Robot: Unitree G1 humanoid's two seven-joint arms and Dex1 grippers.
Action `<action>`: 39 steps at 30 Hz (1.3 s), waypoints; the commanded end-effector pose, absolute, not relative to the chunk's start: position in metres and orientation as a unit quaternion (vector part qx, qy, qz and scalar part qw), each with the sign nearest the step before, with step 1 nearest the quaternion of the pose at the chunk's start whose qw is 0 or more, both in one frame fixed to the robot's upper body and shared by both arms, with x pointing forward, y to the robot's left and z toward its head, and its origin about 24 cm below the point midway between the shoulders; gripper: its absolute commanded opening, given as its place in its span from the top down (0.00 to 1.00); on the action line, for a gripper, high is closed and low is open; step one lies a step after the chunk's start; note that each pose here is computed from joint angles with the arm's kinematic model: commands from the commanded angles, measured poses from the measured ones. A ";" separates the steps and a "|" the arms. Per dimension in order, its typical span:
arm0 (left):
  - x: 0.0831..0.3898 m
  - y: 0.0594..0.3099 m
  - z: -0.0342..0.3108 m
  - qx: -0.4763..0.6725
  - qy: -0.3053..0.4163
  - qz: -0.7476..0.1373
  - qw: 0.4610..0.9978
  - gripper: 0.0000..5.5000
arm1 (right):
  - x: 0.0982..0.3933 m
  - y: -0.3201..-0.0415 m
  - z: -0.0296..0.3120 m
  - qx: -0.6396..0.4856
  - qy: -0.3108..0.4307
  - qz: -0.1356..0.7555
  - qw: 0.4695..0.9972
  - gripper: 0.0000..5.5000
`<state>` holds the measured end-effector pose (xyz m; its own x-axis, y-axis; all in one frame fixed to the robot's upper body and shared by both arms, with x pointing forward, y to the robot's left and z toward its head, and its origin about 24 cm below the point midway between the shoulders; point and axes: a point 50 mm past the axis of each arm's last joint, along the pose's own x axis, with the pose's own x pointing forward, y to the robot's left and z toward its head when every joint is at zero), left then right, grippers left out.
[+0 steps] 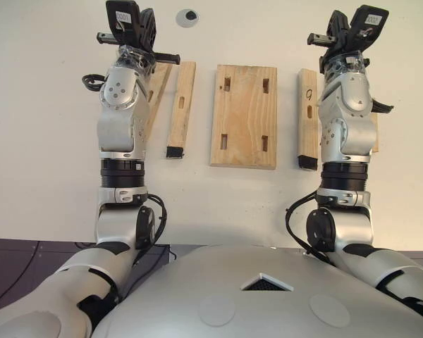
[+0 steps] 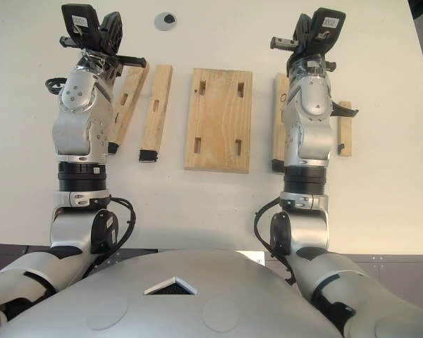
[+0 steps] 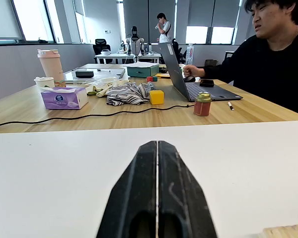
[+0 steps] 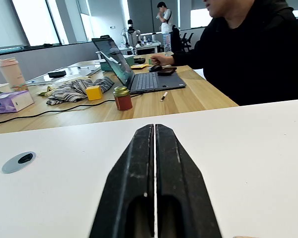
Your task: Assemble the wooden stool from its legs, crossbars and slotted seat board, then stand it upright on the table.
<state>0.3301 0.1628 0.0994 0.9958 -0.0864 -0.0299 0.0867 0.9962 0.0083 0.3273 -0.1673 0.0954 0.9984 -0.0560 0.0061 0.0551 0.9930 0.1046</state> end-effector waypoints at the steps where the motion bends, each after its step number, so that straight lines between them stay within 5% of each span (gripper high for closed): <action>1: 0.329 0.169 0.092 0.004 0.029 -0.027 0.999 1.00 | 0.330 -0.165 0.097 0.044 -0.005 -0.012 0.999 1.00; 14: 0.327 0.168 0.083 -0.007 0.048 -0.051 0.998 0.95 | 0.328 -0.167 0.087 0.047 0.012 -0.017 0.999 1.00; 18: 0.324 0.170 0.079 -0.006 0.053 -0.054 0.997 0.84 | 0.328 -0.171 0.087 0.042 0.012 -0.017 0.999 1.00; 23: 0.298 0.214 0.070 0.053 0.130 -0.070 0.988 0.69 | 0.324 -0.179 0.079 0.040 0.025 -0.028 0.998 1.00; 31: 0.278 0.249 0.053 0.059 0.239 -0.075 0.966 0.49 | 0.310 -0.189 0.072 0.042 0.029 -0.063 0.997 1.00; 39: 0.274 0.277 0.042 0.080 0.260 -0.052 0.961 0.49 | 0.312 -0.186 0.073 0.041 0.030 -0.054 0.997 1.00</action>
<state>0.2754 0.2672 0.0441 0.8669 -0.0732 -0.4930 0.1517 0.9810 0.1211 0.3117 -0.1878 0.0729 0.9917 -0.1127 -0.0624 0.1172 0.9904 0.0737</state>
